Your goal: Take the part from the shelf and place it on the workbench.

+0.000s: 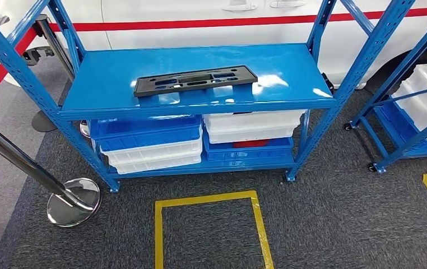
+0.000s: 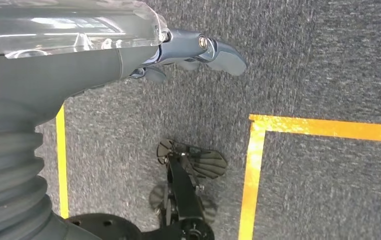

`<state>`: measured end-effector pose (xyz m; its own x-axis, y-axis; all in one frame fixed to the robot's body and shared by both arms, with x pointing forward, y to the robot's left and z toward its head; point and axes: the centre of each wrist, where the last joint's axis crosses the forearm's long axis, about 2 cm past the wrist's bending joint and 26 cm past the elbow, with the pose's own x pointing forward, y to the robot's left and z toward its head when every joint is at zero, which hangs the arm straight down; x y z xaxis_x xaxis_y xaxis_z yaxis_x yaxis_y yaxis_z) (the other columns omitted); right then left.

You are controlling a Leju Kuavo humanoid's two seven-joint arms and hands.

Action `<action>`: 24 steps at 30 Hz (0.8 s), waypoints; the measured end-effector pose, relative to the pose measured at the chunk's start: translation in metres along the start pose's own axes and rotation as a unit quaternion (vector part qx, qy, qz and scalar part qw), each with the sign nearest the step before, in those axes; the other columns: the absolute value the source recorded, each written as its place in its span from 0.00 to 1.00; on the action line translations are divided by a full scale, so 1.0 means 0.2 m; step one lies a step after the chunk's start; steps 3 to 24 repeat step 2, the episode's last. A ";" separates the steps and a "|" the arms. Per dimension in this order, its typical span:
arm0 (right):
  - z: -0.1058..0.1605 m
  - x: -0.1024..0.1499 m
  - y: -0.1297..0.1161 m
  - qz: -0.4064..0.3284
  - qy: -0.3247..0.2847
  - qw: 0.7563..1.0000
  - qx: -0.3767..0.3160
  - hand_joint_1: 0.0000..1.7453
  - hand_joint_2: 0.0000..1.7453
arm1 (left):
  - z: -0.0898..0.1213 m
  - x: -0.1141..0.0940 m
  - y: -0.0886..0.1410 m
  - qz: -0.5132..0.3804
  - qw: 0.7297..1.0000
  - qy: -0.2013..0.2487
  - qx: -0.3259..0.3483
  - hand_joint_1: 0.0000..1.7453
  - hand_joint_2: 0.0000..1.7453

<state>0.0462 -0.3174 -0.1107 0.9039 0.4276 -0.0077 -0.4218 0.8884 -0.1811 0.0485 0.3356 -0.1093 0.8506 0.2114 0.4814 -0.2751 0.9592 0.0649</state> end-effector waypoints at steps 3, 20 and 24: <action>0.00 0.00 0.00 0.001 -0.004 1.000 -0.001 0.00 1.00 | 0.00 0.00 0.00 0.004 1.000 0.000 0.000 0.00 1.00; 0.00 0.00 0.00 0.001 -0.004 1.000 -0.001 0.00 1.00 | 0.00 0.00 0.00 0.004 1.000 0.000 0.000 0.00 1.00; 0.00 0.00 0.00 0.001 -0.004 1.000 -0.001 0.00 1.00 | 0.00 0.00 0.00 0.004 1.000 0.000 0.000 0.00 1.00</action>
